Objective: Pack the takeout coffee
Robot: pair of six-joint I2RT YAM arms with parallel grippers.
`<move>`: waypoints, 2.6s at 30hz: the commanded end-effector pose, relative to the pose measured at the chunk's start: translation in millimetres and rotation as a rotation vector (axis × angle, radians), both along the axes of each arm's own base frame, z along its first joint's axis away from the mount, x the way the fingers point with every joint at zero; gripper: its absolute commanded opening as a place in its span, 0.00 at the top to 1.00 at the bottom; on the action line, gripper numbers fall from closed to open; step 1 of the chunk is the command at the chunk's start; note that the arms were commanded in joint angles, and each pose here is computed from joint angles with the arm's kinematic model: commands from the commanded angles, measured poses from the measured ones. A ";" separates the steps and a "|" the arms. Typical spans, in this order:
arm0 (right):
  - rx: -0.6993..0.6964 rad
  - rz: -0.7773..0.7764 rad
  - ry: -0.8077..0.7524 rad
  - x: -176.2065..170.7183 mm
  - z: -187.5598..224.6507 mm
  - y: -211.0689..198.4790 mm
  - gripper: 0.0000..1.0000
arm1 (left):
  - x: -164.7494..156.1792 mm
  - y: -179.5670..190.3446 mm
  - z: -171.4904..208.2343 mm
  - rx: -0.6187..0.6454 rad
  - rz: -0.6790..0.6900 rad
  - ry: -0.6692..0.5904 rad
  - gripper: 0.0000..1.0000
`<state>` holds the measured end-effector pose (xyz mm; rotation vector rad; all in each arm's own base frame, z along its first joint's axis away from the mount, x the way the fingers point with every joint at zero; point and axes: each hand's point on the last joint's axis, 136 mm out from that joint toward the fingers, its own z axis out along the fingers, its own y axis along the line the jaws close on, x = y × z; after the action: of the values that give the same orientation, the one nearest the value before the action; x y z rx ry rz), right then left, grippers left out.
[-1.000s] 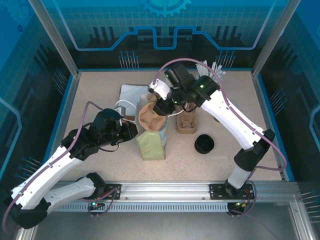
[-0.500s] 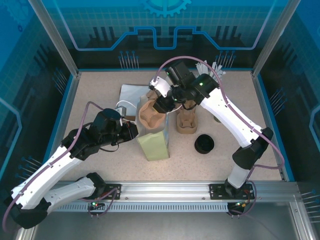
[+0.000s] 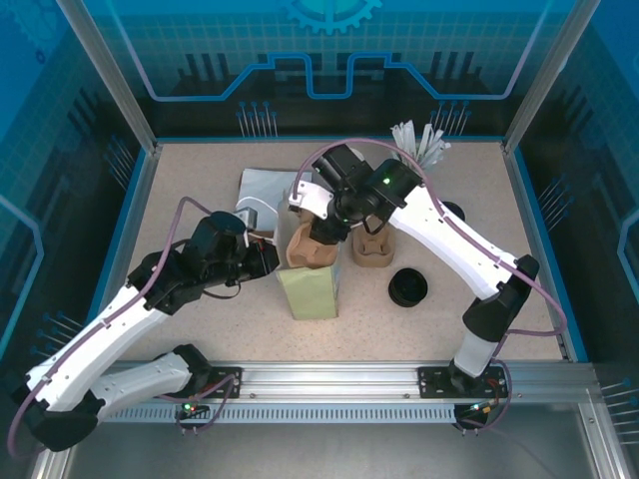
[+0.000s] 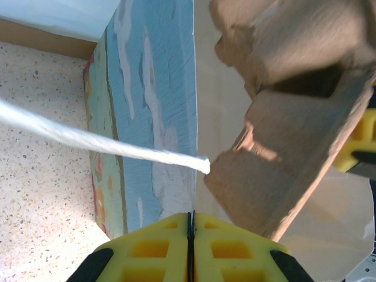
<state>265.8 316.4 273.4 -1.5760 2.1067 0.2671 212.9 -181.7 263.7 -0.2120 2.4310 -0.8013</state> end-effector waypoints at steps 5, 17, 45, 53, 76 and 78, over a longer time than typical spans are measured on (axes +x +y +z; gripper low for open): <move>-0.170 0.029 0.012 -15.8 -14.4 -17.9 0.64 | 8.4 -10.2 28.5 -0.035 -0.041 -0.071 0.90; -0.292 0.006 0.081 -13.0 -42.7 -19.3 0.63 | 5.4 -14.5 30.2 -0.075 -0.049 -0.061 0.90; -0.492 0.054 0.220 -14.3 -131.8 -22.3 0.62 | 6.6 -6.4 32.4 -0.029 -0.030 -0.079 0.91; -0.386 0.065 0.240 -16.2 -125.9 -2.0 0.54 | 6.6 -3.3 27.9 -0.004 -0.024 -0.070 0.91; -0.058 0.012 0.176 -9.6 -34.9 21.6 0.30 | 2.7 0.1 9.4 0.015 -0.010 -0.026 0.92; -0.054 0.007 0.179 -9.6 -34.7 21.8 0.31 | 2.4 1.0 9.8 0.016 -0.009 -0.029 0.91</move>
<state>255.5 335.8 224.3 -1.6972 2.2724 0.3103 215.7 -185.4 275.6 -0.1748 2.4198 -0.8046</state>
